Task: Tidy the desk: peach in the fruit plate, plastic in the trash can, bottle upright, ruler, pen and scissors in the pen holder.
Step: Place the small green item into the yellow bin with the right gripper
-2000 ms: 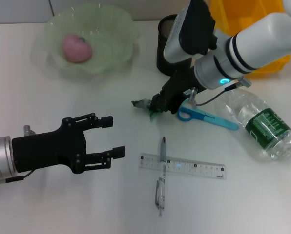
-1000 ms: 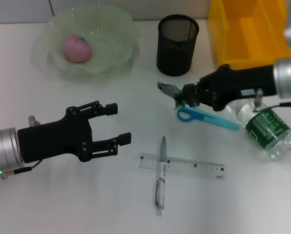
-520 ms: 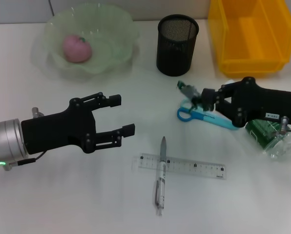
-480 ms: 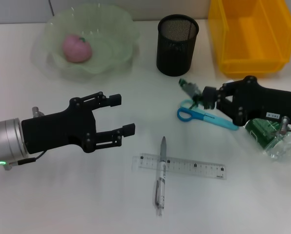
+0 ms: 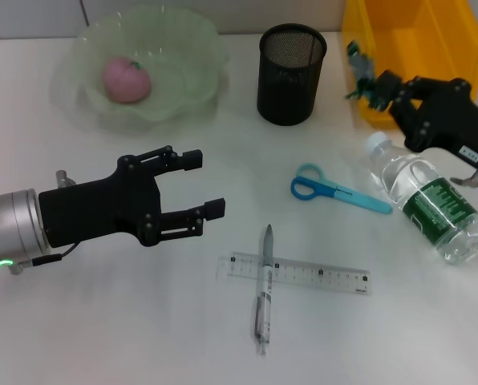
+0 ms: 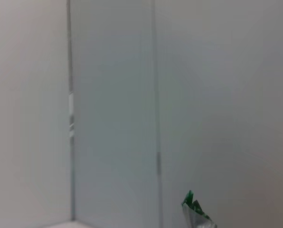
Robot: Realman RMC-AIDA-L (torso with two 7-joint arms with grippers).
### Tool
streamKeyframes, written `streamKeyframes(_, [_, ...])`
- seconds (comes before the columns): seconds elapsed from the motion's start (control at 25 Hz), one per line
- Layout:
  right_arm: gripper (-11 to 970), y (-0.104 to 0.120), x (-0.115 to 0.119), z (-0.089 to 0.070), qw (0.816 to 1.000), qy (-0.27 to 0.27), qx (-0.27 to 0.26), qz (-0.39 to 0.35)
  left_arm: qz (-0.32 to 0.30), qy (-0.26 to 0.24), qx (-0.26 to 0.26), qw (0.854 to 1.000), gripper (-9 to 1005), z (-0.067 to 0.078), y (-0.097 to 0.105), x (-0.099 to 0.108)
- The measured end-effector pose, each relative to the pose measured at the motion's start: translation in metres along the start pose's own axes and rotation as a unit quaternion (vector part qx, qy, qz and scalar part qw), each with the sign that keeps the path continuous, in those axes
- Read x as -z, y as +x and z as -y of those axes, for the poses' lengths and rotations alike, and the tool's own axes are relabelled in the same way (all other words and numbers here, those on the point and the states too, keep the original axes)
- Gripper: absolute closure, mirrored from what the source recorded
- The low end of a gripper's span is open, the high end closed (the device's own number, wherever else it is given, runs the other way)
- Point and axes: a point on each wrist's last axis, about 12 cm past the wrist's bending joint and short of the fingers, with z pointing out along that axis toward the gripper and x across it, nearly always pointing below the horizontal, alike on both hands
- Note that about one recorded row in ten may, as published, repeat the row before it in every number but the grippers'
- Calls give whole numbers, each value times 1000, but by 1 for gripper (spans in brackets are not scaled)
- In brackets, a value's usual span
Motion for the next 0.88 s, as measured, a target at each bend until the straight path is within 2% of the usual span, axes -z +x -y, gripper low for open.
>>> streamKeyframes(0.16, [954,2,2,7,998,62,-12,18,1,-2,0,1000,197,0,0,0])
streamKeyframes(0.24, [954,4,2,17,993,115,-25,21,2,-4,1,1000,197,0,0,0])
streamKeyframes(0.52, [953,4,6,33,978,198,-49,40,4,-4,4,1000,198,1,1,0])
streamKeyframes(0.64, [953,5,1,41,973,224,-55,28,5,-5,4,1000,198,2,2,0])
streamKeyframes(0.88, [952,4,-16,54,969,241,-52,-8,5,-5,5,1000,198,2,2,-1])
